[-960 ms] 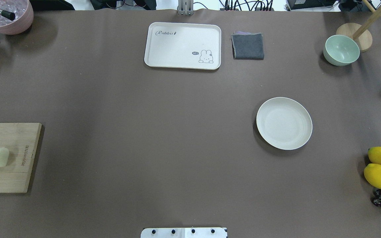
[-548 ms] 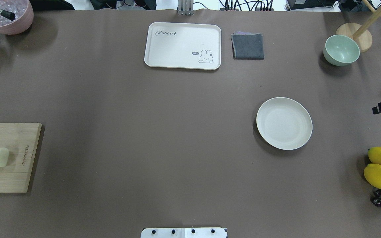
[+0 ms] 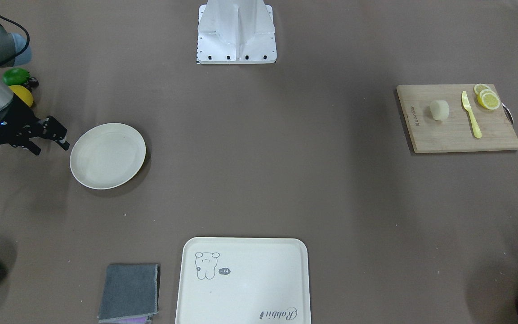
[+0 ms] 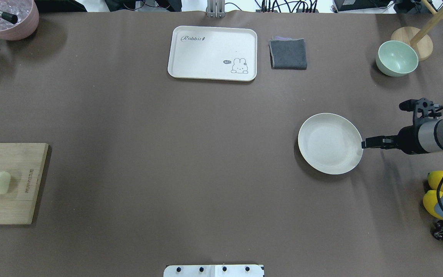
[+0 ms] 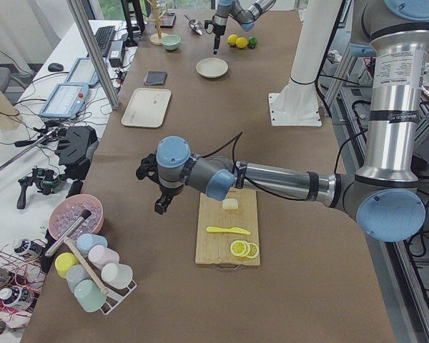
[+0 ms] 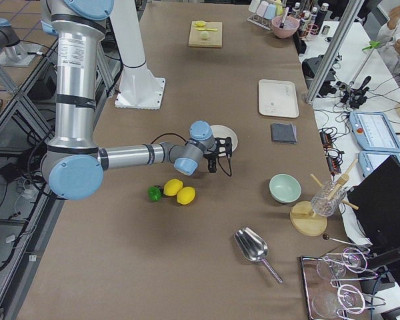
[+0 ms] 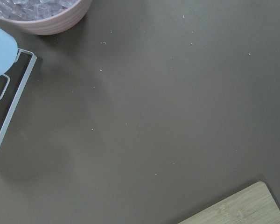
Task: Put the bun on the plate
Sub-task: 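Push the white plate with the right gripper toward the table center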
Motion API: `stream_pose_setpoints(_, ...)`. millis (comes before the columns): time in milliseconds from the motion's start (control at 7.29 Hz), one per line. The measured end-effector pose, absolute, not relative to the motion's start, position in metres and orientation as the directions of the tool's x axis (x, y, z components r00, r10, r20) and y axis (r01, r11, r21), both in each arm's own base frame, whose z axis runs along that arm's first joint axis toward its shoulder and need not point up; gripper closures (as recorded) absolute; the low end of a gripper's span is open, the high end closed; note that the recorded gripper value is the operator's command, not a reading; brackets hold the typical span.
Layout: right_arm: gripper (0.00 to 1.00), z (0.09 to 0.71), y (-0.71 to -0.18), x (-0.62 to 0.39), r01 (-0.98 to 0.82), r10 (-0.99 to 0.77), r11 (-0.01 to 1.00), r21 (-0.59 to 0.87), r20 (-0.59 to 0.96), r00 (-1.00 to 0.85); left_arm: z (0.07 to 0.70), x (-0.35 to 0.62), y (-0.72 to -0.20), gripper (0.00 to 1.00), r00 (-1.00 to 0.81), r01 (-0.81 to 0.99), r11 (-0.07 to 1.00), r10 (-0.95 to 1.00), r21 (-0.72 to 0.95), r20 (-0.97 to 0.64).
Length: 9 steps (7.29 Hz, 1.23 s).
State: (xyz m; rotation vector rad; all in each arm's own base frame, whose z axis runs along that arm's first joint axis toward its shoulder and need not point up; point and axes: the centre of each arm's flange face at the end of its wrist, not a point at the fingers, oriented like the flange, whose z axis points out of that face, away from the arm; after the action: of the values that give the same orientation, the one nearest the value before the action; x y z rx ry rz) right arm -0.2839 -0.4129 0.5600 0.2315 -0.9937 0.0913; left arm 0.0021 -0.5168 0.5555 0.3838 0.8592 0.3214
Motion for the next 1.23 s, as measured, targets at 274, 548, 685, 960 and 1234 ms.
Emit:
stream_pose_setpoints(274,0.89,0.554,-0.407,-0.303,-0.215,0.012,0.970,0.116,0.858,0.513,0.555,0.002,-0.517,0.02,0.613,-0.119,0.884,0.423,0.452,-0.667)
stream_pose_setpoints(548,1.00,0.551,-0.403,-0.311,-0.229,0.040,0.969,0.089,0.864,0.502,0.555,0.003,-0.517,0.02,0.612,-0.120,0.884,0.425,0.453,-0.667)
stream_pose_setpoints(685,1.00,0.547,-0.401,-0.315,-0.241,0.046,0.967,0.087,0.866,0.498,0.555,0.003,-0.517,0.02,0.612,-0.120,0.884,0.425,0.452,-0.667)
stream_pose_setpoints(960,1.00,0.520,-0.395,-0.327,-0.267,0.066,0.962,0.066,0.886,0.458,0.555,0.003,-0.517,0.02,0.612,-0.120,0.884,0.425,0.452,-0.667)
stream_pose_setpoints(1234,1.00,0.482,-0.394,-0.365,-0.305,0.091,0.951,0.045,0.904,0.418,0.555,0.003,-0.517,0.02,0.612,-0.120,0.884,0.424,0.452,-0.668)
